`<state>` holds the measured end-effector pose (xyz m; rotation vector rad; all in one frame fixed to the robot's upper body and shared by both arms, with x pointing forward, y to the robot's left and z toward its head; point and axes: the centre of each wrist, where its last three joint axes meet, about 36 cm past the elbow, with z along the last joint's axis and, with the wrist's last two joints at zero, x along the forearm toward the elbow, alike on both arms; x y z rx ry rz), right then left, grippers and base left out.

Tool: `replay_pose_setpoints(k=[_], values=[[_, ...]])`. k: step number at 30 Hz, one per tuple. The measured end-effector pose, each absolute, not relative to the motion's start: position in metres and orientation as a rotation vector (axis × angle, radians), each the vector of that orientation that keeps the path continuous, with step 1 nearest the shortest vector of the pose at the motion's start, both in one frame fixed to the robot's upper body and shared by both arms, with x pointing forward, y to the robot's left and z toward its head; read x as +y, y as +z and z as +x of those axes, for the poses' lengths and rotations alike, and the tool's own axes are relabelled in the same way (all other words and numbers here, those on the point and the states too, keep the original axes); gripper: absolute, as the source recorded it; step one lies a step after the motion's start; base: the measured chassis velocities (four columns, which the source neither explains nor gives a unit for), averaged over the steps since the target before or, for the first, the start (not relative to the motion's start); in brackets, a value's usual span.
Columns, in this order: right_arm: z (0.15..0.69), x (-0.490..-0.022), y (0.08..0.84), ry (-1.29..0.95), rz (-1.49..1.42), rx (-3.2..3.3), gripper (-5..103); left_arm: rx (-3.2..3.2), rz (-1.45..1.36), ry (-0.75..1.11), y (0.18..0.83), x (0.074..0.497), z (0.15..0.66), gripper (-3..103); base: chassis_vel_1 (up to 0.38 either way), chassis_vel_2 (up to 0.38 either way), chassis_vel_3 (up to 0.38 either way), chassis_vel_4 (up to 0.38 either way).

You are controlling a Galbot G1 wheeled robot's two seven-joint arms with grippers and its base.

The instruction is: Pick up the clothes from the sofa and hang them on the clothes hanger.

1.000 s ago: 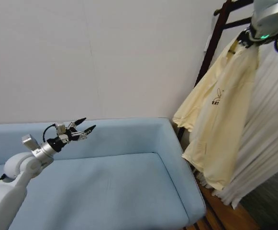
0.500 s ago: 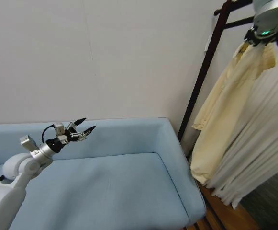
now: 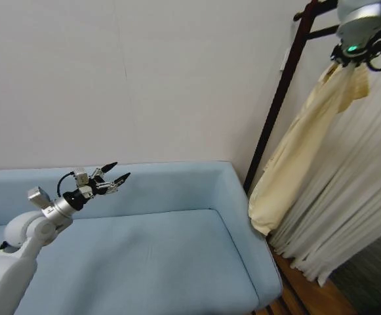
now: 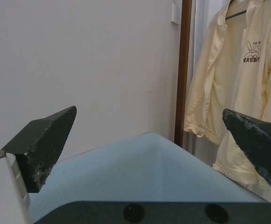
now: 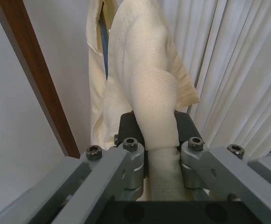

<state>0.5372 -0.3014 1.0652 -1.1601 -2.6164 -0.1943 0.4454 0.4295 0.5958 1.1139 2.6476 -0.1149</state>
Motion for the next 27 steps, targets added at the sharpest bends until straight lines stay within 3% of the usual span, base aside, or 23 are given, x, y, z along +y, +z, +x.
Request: replay_pose_setpoints(k=[27], values=[[0.56, -0.324, 1.05, -0.223, -1.196, -2.592, 9, 2.663, 1.116, -0.12, 0.581, 0.429, 0.448, 100, 0.0, 0.0, 0.0, 0.0]])
